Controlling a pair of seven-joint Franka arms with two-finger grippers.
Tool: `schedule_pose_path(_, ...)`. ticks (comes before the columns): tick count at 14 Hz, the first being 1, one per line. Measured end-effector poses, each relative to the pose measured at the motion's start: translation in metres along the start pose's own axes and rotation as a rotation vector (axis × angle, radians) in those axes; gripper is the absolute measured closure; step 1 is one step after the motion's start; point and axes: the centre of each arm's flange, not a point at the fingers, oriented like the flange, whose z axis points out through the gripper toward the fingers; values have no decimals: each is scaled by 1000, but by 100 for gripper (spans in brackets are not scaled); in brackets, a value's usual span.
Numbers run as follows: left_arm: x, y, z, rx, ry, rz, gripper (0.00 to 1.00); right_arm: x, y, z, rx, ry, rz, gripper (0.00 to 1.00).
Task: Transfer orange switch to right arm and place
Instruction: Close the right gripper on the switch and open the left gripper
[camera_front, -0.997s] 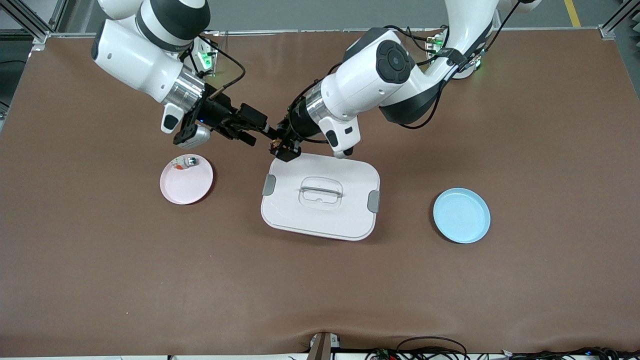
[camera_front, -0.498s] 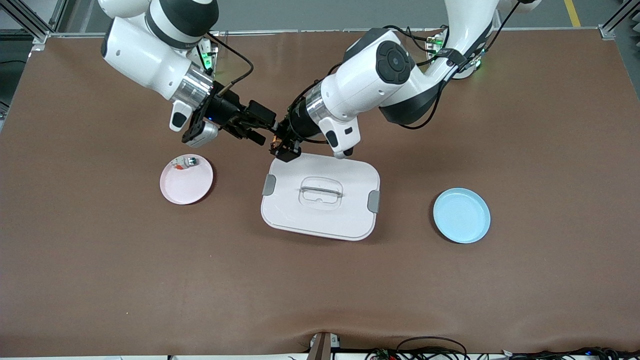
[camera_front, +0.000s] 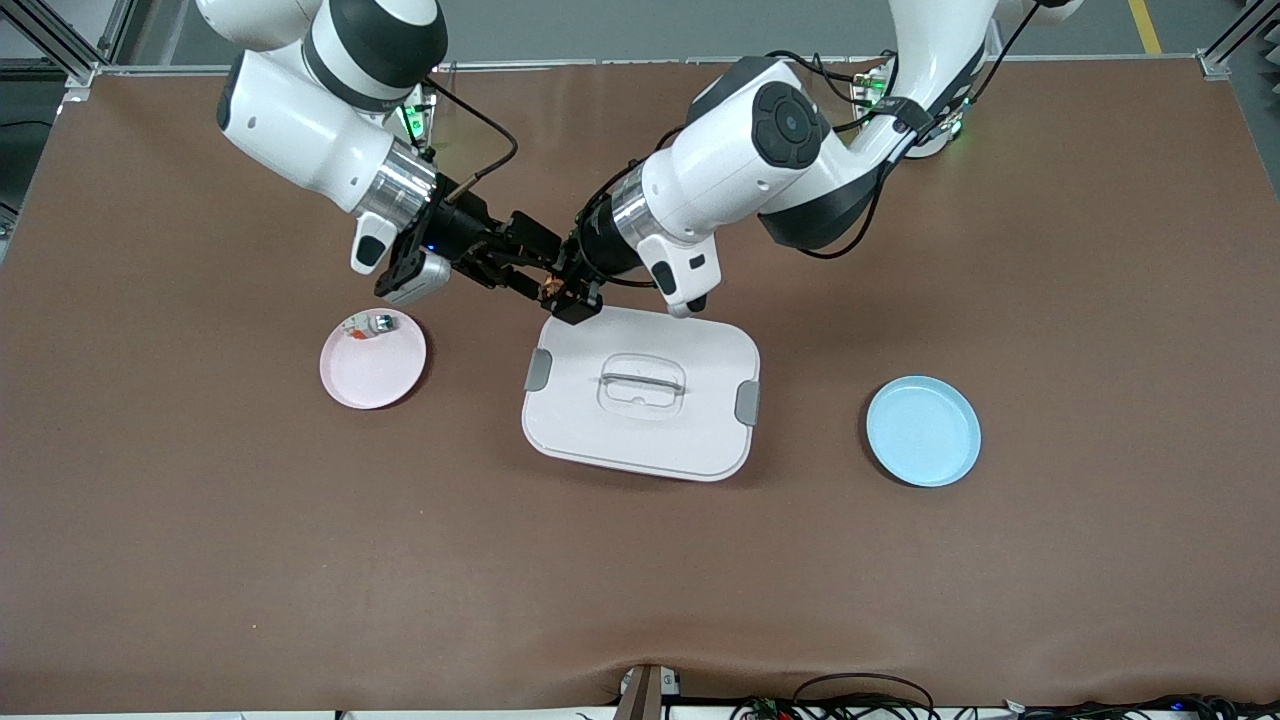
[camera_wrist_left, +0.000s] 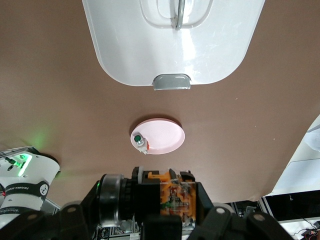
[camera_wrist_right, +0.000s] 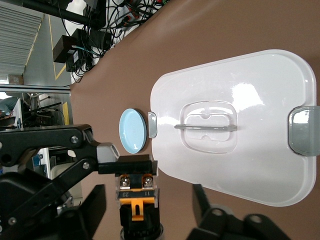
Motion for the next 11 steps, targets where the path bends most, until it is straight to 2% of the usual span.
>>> schedule_pose_path(3,0,0,1,2,1,0,27,-2,-4,2,5,15,-13,61)
schedule_pose_path(4,1,0,1,2,3,-1,27,-2,-4,3,5,19,-14,67)
schedule_pose_path(11,4,2,3,4,6,-4,27,-1,-3,7,1,19,-12,67)
